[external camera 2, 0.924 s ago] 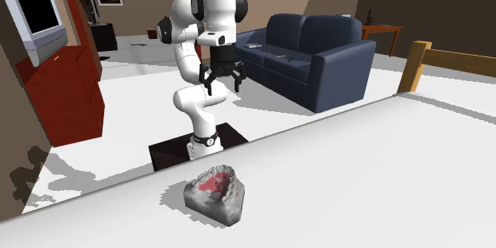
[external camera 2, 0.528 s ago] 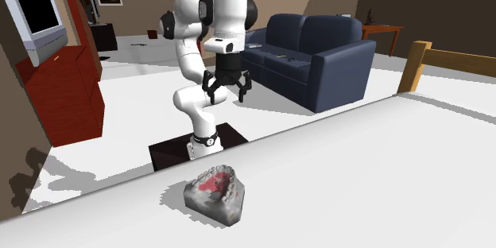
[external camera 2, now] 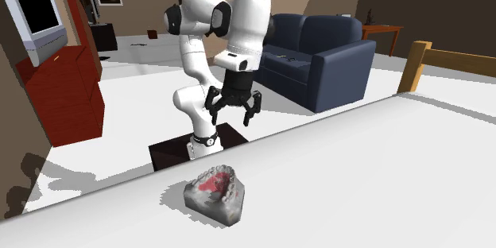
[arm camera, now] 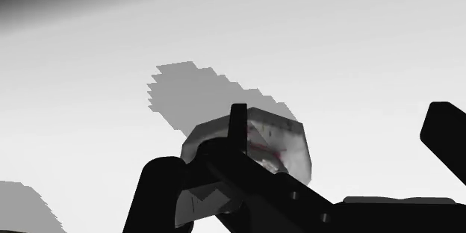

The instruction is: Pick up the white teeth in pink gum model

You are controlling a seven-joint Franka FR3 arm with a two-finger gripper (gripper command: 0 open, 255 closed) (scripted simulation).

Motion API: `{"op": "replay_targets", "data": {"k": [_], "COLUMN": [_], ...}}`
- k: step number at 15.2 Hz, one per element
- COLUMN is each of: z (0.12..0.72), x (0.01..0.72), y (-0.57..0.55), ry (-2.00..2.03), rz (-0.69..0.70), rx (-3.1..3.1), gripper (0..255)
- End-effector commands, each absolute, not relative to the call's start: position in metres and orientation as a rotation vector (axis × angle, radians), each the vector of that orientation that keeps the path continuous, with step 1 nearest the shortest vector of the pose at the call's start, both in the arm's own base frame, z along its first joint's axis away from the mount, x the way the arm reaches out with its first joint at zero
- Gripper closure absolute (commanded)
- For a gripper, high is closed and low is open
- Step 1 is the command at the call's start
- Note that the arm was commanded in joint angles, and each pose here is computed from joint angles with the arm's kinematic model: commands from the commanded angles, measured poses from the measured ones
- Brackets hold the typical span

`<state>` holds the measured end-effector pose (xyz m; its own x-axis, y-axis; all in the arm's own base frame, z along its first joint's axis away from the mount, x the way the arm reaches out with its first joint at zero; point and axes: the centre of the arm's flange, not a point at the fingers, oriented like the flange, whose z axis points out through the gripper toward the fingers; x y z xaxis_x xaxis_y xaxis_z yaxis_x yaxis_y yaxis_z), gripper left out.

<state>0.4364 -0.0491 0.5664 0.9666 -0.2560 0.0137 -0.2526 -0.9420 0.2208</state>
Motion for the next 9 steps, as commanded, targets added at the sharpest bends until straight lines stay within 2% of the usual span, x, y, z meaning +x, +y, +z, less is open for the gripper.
{"op": "replay_targets", "data": {"k": [1,9], "z": [0.558,0.532], "x": [0.461,0.559], "y": [-0.054,-0.083], "ry": [-0.391,-0.435], "rz": [-0.025,-0.037], "rx": [2.857,2.710], "gripper": [0,0]}}
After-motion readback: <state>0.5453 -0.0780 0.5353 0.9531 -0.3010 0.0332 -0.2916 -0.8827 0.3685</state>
